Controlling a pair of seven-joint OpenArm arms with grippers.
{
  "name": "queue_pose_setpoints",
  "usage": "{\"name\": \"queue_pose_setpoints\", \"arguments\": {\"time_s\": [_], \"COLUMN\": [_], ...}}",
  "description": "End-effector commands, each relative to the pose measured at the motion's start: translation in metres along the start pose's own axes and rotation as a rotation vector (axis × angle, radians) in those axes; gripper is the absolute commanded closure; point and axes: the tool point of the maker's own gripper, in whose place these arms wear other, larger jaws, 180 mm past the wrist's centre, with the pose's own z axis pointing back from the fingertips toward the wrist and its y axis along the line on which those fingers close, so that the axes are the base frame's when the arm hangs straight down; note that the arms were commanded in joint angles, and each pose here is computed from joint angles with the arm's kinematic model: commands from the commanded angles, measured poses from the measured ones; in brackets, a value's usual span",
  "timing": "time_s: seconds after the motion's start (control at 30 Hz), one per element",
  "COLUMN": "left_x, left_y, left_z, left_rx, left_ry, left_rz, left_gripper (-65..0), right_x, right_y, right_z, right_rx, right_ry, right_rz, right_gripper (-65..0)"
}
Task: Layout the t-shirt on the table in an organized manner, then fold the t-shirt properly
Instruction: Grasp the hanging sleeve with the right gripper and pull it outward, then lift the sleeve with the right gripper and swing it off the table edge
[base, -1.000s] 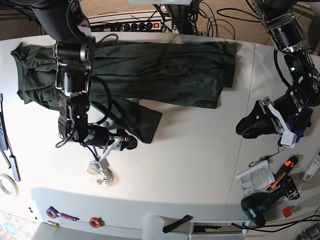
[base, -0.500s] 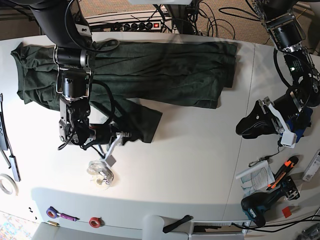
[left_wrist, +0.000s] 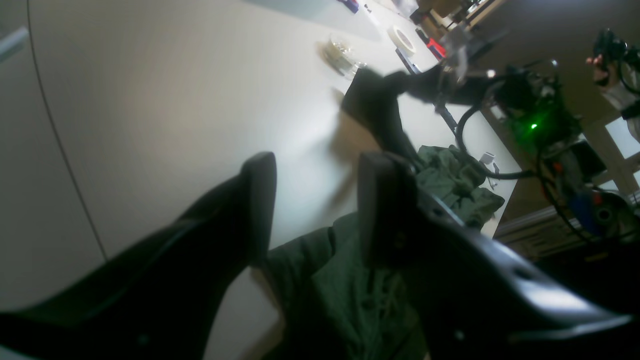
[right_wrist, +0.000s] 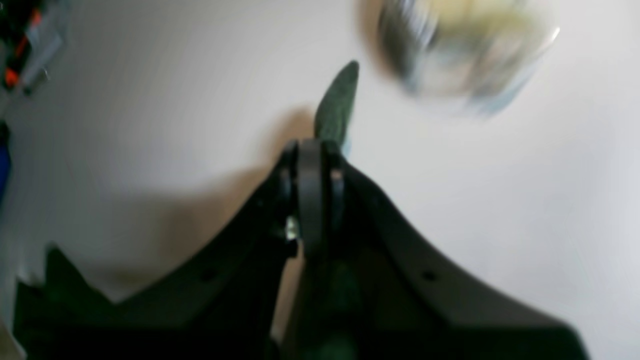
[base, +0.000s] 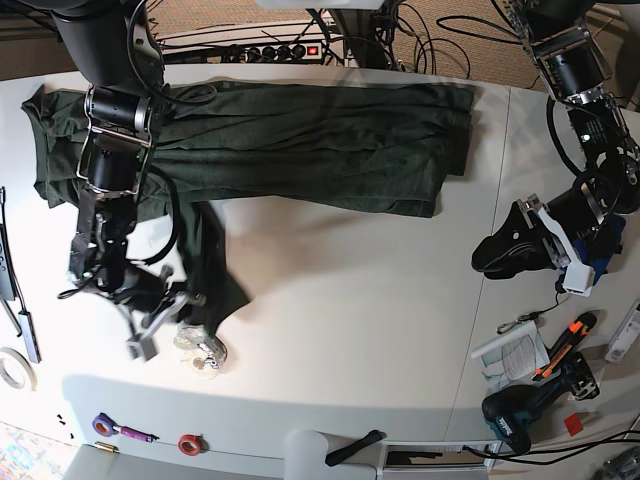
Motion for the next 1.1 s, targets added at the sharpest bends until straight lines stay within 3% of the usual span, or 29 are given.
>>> {"name": "queue_pose_setpoints", "arguments": {"time_s": [0.0,0.17,0.47,0.83,1.07], "left_x": [0.022,0.020,0.012,-0.022,-0.027], "left_y": [-0.008,-0.014,-0.027,-0.065,-0.069], "left_z": [0.002,-0.005,-0.023,-0.064,-0.074], "left_rx": [-0.032,-0.060,-0.110,-0.247,-0.249], "left_ry": [-0.064,-0.085,-0.113,0.045,0.081], "left_rz": [-0.031,-0.010,0.033,0.021,-0.001], "left_gripper": [-27.9,-27.9,-27.9,-27.9,-27.9], "right_x": [0.043,0.083,0.137,0.210,0.216], "right_y": [-0.007,-0.031,-0.072,-0.109,-0.115], "right_z": [0.019,0.058,0.122,0.233,0.272], "right_rx": [-0.018,-0.087,-0.216,-0.405,-0.417], "right_ry": [-0.119,-0.237,-0.303,-0.422,-0.448], "right_rz": [0.031,0.043,0.117,0.206,0.204], "right_gripper": [0.0,0.0,0.0,0.0,0.0]}}
